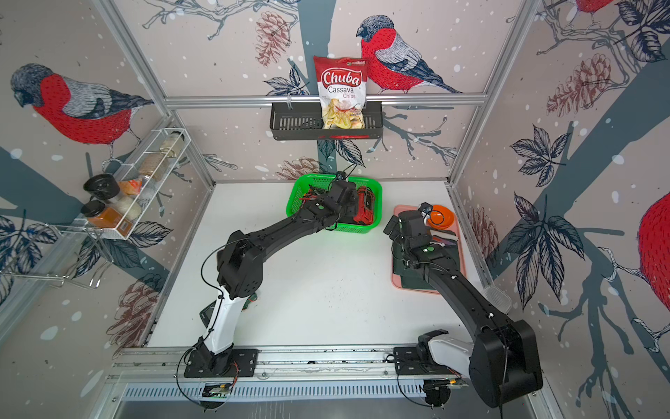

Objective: Put the multimeter into the basket
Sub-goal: Place the multimeter in the basket.

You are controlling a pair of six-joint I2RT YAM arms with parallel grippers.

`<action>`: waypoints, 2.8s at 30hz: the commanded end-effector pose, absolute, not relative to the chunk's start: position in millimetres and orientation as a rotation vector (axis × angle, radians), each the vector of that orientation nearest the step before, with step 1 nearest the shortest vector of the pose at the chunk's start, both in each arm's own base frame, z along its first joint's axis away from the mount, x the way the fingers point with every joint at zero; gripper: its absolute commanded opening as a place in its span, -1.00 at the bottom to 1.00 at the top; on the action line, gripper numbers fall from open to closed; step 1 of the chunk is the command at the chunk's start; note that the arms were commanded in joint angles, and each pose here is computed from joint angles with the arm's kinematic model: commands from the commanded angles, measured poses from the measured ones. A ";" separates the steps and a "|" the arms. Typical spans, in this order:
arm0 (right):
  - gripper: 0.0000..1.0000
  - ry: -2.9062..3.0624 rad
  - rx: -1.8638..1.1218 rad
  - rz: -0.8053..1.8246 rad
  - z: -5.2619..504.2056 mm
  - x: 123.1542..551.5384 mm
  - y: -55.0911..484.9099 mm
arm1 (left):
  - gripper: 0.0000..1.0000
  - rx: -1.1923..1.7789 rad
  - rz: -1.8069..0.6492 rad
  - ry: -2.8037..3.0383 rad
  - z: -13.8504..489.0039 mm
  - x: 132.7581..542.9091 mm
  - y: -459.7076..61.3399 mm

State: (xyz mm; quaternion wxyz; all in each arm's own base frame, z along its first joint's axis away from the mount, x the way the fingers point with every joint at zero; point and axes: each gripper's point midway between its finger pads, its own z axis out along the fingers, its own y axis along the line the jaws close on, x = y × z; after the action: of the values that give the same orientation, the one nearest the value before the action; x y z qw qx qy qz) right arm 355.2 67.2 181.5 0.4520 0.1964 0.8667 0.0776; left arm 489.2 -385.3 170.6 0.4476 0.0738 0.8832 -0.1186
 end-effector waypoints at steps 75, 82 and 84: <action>0.99 2.155 0.379 0.255 184.7 365.6 92.7 | 0.61 0.177 -0.447 2.234 187.4 494.7 -360.1; 1.00 2.154 0.351 0.227 187.9 364.2 94.8 | 0.97 0.048 -0.396 2.178 217.5 455.6 -305.6; 0.99 2.150 0.339 0.207 190.5 362.6 94.9 | 0.97 -0.018 -0.344 2.178 215.9 442.4 -276.8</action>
State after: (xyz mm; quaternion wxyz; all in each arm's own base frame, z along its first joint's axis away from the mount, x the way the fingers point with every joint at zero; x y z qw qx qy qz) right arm 363.2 99.0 183.5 0.4492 0.1424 0.8760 0.1028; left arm 444.8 -305.9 205.4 0.4235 0.0397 0.8911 -0.1580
